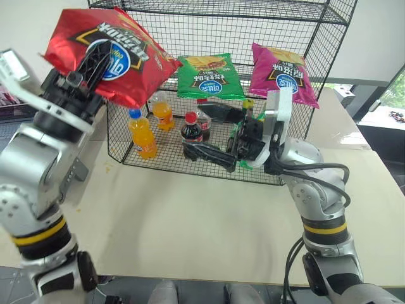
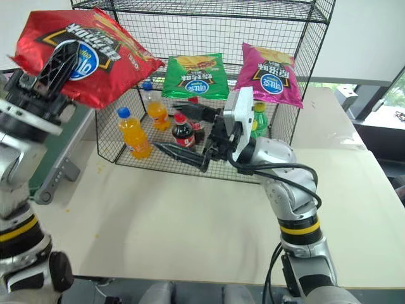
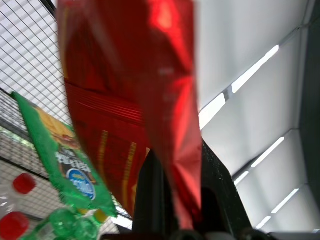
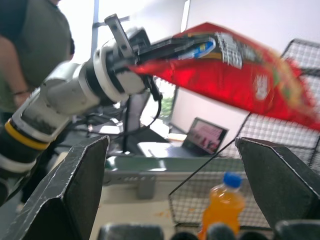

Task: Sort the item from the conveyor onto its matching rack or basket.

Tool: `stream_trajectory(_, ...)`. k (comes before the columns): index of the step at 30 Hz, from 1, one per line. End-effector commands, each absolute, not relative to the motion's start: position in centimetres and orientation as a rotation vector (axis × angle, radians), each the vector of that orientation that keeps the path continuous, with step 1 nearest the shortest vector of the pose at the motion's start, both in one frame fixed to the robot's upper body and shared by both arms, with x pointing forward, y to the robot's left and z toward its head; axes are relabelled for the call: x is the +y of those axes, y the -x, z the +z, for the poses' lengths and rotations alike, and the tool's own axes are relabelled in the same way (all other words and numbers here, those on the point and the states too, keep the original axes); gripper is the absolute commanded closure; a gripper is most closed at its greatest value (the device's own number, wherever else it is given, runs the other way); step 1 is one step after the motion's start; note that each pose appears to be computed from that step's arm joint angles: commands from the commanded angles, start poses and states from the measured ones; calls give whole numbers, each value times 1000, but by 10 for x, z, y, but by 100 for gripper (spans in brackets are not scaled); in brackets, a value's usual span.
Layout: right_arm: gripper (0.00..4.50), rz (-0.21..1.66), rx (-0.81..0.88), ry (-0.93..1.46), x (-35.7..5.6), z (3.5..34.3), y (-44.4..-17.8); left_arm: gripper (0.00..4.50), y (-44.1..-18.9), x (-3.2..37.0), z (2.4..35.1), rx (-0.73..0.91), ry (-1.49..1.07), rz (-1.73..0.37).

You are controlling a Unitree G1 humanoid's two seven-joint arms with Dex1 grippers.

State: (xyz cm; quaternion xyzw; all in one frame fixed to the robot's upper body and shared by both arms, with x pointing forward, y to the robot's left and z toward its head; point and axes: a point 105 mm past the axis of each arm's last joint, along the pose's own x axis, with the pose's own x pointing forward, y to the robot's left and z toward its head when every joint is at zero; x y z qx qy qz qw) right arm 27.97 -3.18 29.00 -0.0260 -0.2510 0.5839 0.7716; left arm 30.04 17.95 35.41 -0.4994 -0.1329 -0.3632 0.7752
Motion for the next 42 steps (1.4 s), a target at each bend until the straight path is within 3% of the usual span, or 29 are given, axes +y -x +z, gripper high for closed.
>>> stream_trajectory(1,0,1187,-629,92,-38,310,-273,447,-332,177,353,-253,1233,-841)
stream_trajectory(8,0,1107,-628,111,-46,310,-270,447,-374,191,315,-197,1353,-753)
stream_trajectory(15,0,1075,-630,150,-48,309,-271,447,-393,189,309,-192,1391,-699)
stream_trajectory(21,0,1071,-623,154,-46,306,-272,447,-398,225,302,-282,1489,-481)
stream_trajectory(30,0,1088,-619,165,-44,306,-272,447,-393,196,297,-221,1520,-488)
stream_trajectory(34,0,1087,-618,168,-43,305,-272,447,-404,170,301,-130,1468,-508)
stream_trajectory(42,0,1014,-672,211,-43,317,-278,447,-433,175,324,-216,1437,-444)
